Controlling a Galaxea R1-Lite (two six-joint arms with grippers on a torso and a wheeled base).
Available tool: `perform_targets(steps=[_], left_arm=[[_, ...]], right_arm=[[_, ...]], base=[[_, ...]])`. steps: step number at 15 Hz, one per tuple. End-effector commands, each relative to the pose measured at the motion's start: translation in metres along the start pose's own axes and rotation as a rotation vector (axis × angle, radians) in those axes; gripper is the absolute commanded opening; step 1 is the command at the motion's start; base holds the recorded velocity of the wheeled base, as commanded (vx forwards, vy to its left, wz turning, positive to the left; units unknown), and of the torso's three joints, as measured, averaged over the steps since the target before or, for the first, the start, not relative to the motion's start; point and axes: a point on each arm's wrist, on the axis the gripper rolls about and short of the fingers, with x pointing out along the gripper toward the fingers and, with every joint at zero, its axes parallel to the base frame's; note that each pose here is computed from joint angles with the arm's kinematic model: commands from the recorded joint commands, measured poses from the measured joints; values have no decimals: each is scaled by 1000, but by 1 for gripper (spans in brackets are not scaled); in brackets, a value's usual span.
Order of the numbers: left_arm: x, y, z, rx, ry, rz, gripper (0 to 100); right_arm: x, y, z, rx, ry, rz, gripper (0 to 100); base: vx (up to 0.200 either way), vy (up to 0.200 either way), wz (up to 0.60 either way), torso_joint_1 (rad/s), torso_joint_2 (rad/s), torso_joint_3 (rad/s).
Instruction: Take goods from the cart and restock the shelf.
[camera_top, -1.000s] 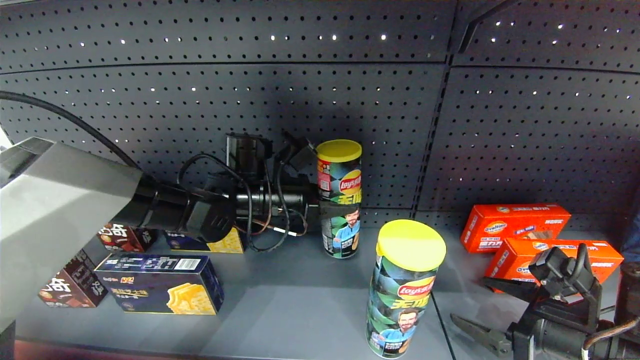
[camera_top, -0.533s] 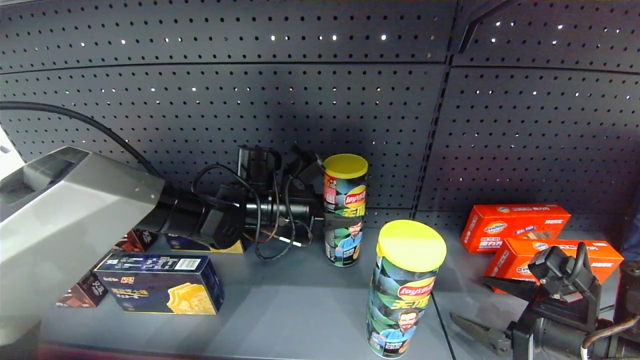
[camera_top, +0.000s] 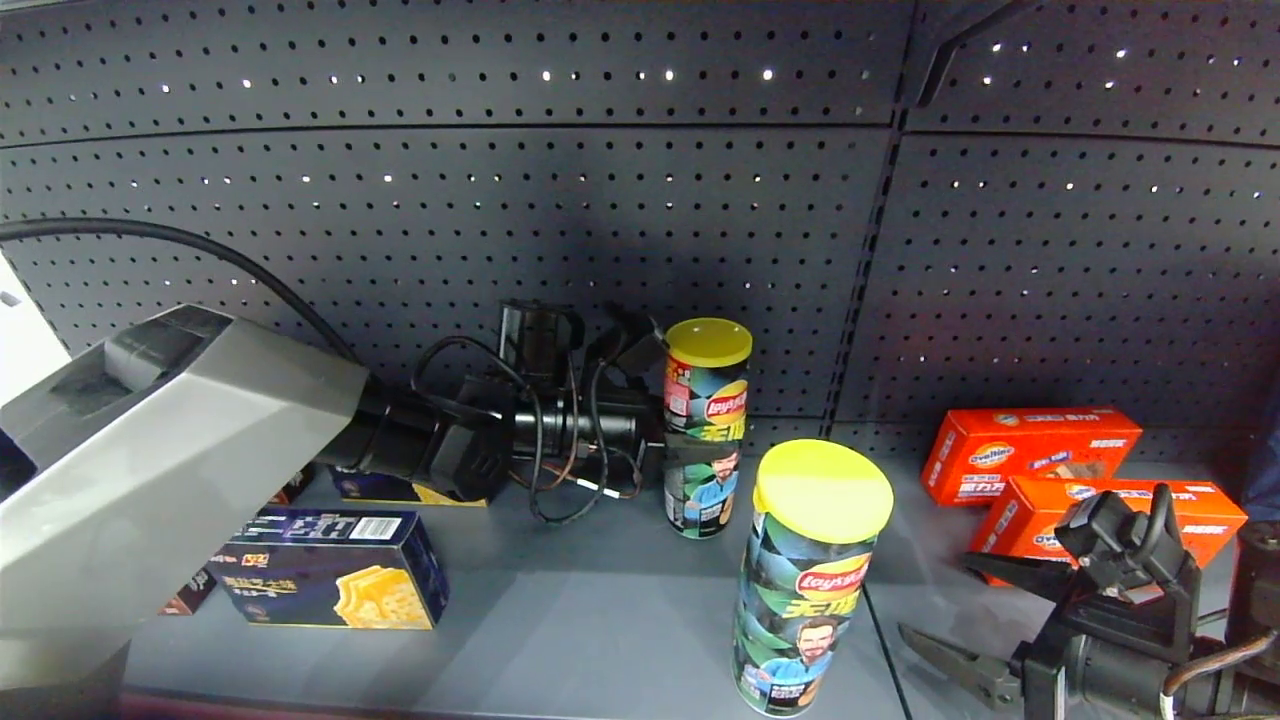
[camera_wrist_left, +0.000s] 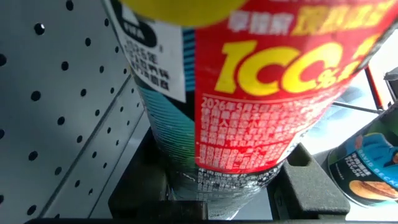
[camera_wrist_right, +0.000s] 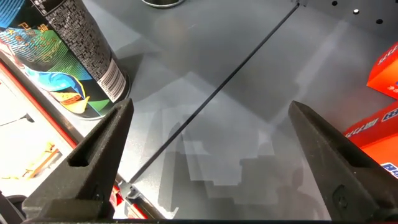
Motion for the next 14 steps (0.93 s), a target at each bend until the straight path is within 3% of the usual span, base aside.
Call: perform_targets(steps=[1,5,6,12,14], left_arm=[[3,-1,0,1,0,-5,0],[6,-5,1,4,2,-12,0],[7,-5,1,3,3,-13,100],[6,-6,4,17,-7,-12,100],[-3,-14,18,33,-19,-2,100]], right_arm=[[0,0,0,0,2,1,100],[0,0,-1,2,6,2,100],[0,0,-1,4,6,2,100],[0,0,-1,5,6,2,100],[-1,0,-2,6,8,0,100]], base=[[0,0,0,0,0,0],[0,0,0,0,0,0],[0,0,0,0,0,0],[0,0,0,0,0,0],[0,0,0,0,0,0]])
